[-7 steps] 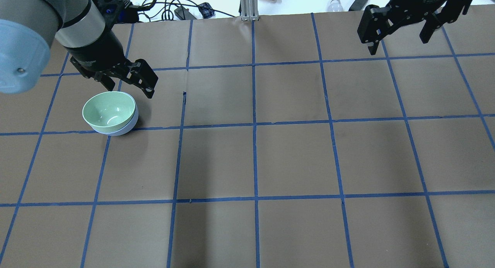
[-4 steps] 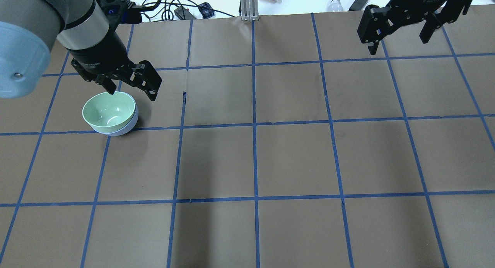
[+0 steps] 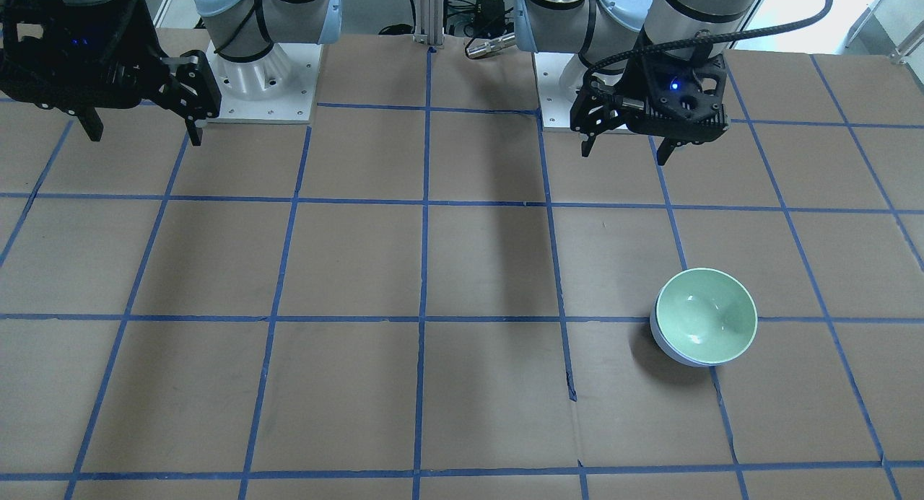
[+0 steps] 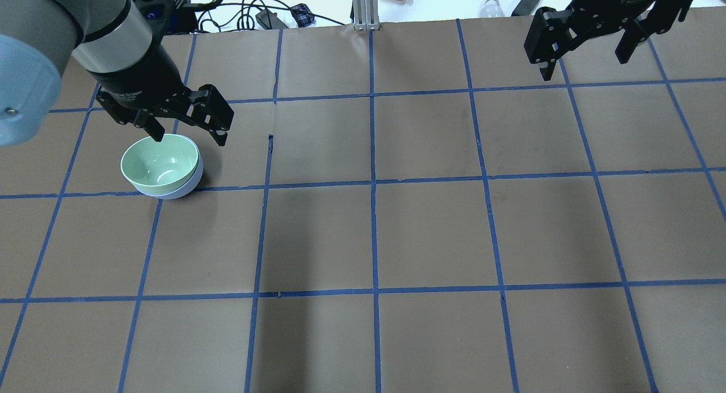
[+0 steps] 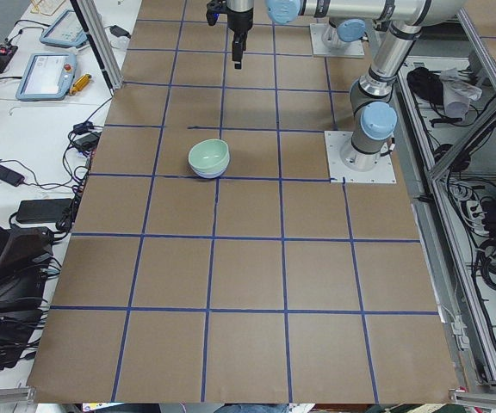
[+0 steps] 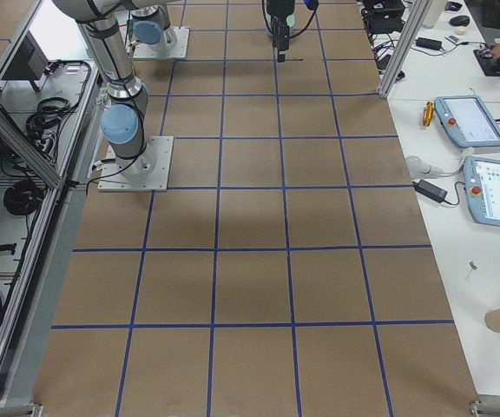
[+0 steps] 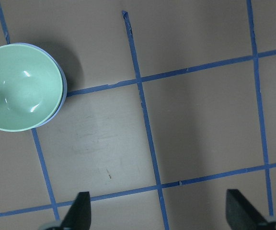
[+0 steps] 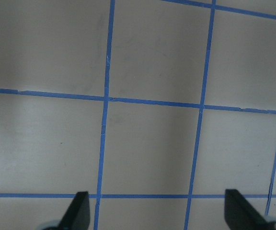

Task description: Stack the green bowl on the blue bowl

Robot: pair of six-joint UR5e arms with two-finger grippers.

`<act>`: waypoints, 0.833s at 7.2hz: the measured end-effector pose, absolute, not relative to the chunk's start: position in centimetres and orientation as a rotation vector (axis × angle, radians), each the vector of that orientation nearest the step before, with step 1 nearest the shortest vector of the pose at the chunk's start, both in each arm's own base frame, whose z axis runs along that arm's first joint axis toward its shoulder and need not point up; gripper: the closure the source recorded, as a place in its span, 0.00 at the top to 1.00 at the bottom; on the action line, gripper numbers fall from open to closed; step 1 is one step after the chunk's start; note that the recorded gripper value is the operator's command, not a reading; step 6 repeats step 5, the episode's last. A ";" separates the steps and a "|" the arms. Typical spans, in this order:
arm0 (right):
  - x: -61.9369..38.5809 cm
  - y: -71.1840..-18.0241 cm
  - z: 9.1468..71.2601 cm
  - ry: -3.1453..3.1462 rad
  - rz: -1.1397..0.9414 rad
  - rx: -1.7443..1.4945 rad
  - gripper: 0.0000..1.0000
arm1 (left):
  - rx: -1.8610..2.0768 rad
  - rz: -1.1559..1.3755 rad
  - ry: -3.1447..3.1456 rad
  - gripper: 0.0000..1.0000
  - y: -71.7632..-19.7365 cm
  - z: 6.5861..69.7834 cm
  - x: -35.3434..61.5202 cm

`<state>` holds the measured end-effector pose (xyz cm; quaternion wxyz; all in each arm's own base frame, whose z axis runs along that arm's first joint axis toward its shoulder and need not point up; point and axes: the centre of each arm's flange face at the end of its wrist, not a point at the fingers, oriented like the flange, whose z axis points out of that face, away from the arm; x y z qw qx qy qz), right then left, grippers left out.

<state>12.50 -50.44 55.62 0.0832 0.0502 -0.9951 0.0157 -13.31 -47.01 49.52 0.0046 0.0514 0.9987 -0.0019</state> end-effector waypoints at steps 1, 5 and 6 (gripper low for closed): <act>12.5 -50.4 55.6 -2.971 0.047 0.150 1.00 | 0.140 -0.013 3.126 1.00 -46.8 49.7 -13.3; 12.5 -50.4 55.6 -2.971 0.047 0.150 1.00 | 0.098 -0.024 3.126 1.00 -46.5 50.1 -13.2; 12.5 -50.4 55.6 -2.971 0.047 0.150 1.00 | 0.098 -0.024 3.126 1.00 -46.5 50.1 -13.2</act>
